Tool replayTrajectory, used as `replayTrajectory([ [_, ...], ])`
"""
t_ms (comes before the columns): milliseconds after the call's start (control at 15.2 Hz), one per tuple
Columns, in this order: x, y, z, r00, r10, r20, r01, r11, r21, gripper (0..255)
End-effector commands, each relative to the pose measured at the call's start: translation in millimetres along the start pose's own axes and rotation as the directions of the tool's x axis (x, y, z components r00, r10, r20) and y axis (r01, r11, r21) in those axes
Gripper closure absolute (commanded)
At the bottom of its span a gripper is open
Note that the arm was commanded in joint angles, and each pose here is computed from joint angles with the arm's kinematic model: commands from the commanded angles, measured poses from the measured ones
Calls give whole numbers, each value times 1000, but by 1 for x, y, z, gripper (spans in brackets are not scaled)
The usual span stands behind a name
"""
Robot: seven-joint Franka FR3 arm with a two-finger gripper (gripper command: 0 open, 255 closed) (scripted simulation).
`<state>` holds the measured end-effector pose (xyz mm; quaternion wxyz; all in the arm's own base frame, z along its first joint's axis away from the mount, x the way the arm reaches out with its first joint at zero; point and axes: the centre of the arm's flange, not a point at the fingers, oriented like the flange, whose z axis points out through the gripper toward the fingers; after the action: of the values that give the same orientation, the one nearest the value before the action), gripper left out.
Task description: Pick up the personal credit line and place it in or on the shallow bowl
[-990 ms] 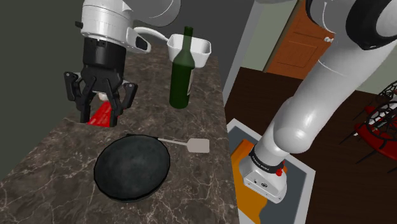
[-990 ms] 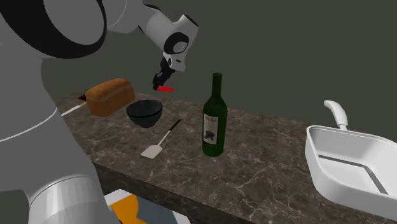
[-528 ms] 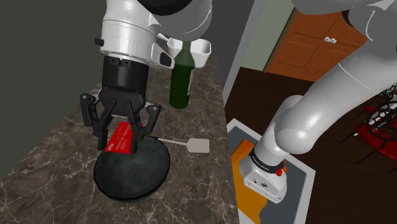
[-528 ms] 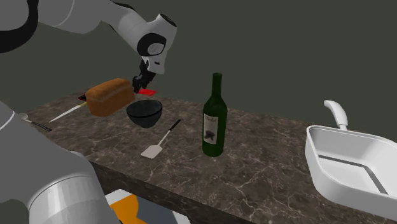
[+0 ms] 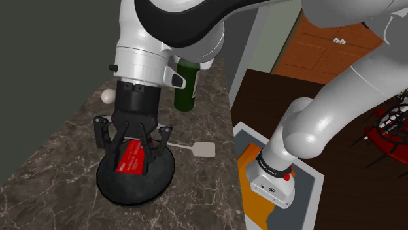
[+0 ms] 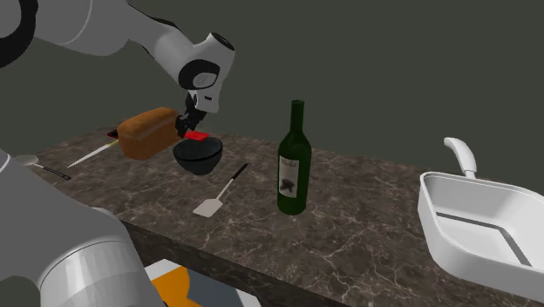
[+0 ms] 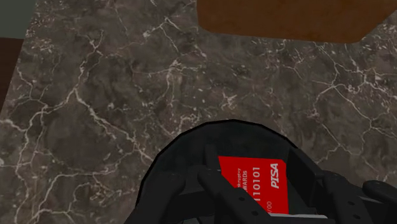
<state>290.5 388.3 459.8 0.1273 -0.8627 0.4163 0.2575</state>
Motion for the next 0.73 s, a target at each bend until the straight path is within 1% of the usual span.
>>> replayTrajectory([
  [0, 6, 0, 9, 1000, 0, 0, 0, 1000, 0, 255],
  [462, 27, 0, 41, 1000, 0, 0, 0, 1000, 0, 255],
  [660, 27, 0, 41, 1000, 0, 0, 0, 1000, 0, 255],
])
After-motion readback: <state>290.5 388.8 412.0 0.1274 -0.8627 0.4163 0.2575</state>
